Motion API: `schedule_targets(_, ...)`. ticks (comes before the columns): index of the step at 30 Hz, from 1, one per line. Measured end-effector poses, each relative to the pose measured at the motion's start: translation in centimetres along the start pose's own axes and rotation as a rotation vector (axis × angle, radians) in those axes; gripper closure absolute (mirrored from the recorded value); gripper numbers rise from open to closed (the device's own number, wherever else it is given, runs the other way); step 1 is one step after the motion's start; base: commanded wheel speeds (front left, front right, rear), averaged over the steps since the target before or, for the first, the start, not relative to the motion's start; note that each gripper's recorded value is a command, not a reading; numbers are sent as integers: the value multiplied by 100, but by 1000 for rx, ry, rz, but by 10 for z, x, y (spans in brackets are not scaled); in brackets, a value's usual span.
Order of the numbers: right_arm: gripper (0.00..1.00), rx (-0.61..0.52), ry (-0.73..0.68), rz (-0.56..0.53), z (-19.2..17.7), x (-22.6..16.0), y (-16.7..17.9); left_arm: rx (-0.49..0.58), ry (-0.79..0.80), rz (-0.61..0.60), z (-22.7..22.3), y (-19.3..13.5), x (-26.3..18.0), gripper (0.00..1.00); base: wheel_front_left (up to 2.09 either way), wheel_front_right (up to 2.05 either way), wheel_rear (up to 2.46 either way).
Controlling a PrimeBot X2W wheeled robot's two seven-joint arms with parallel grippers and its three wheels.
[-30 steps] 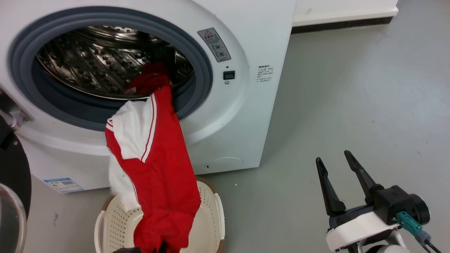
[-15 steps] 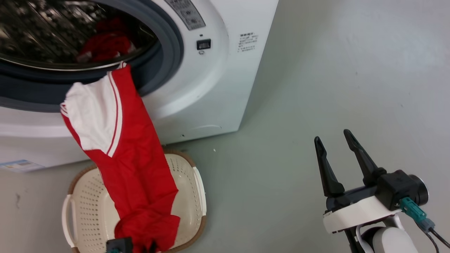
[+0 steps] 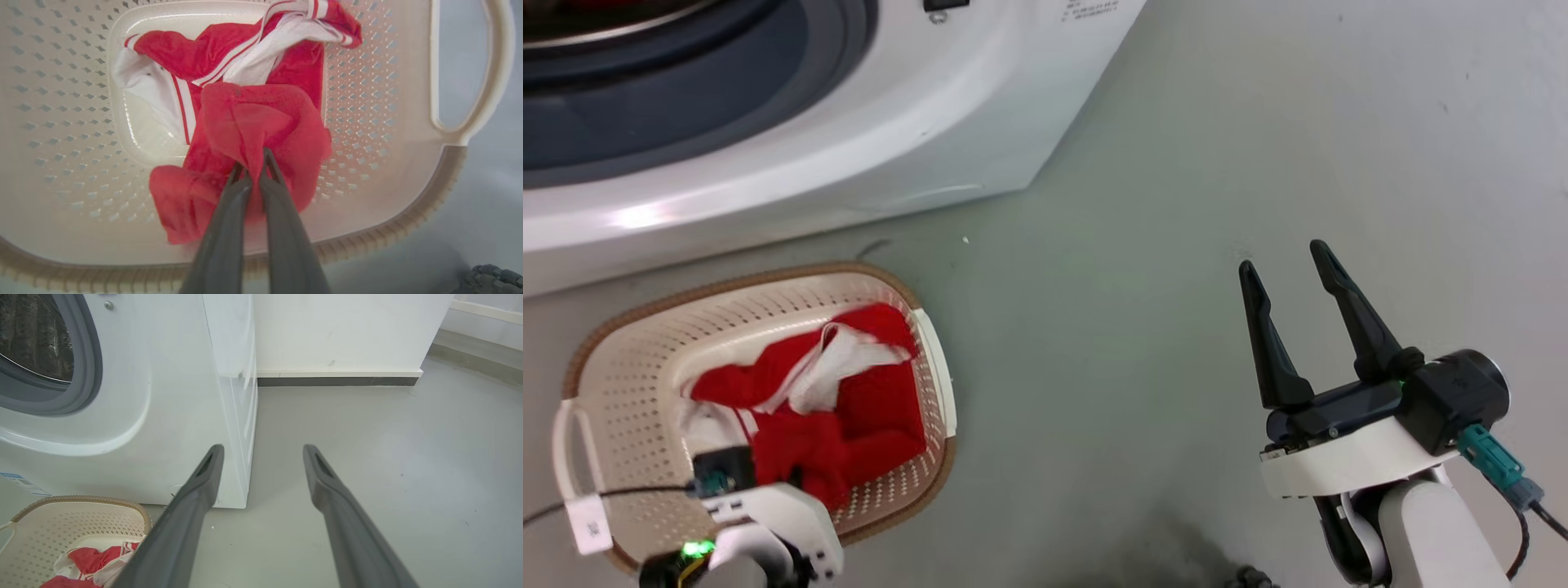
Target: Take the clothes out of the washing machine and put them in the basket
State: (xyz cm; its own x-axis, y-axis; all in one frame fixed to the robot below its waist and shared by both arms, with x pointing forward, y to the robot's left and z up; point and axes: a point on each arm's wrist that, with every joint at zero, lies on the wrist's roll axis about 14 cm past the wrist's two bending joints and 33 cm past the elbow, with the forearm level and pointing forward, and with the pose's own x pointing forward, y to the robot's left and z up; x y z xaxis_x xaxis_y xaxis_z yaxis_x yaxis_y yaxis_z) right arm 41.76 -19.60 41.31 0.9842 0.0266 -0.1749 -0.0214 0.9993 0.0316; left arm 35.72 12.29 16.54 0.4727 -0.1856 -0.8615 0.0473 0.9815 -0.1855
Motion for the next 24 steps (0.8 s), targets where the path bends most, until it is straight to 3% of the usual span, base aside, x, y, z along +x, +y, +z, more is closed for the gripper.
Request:
schedule_targets(8, 0, 7, 64, -7, -30, 13, -4, 9, -6, 34, 19, 13, 53, 100, 0, 0, 0)
schedule_targets(16, 0, 5, 104, -38, -43, 11, -15, 67, 73, 41, 4, 10, 78, 100, 0, 0, 0)
schedule_targets(19, 0, 8, 104, -41, -43, 11, -15, 56, 83, 53, 2, 10, 79, 0, 0, 0, 0)
schedule_targets(24, 0, 14, 87, -31, -37, 11, -11, 50, 81, 58, 5, 9, 73, 0, 0, 0, 0)
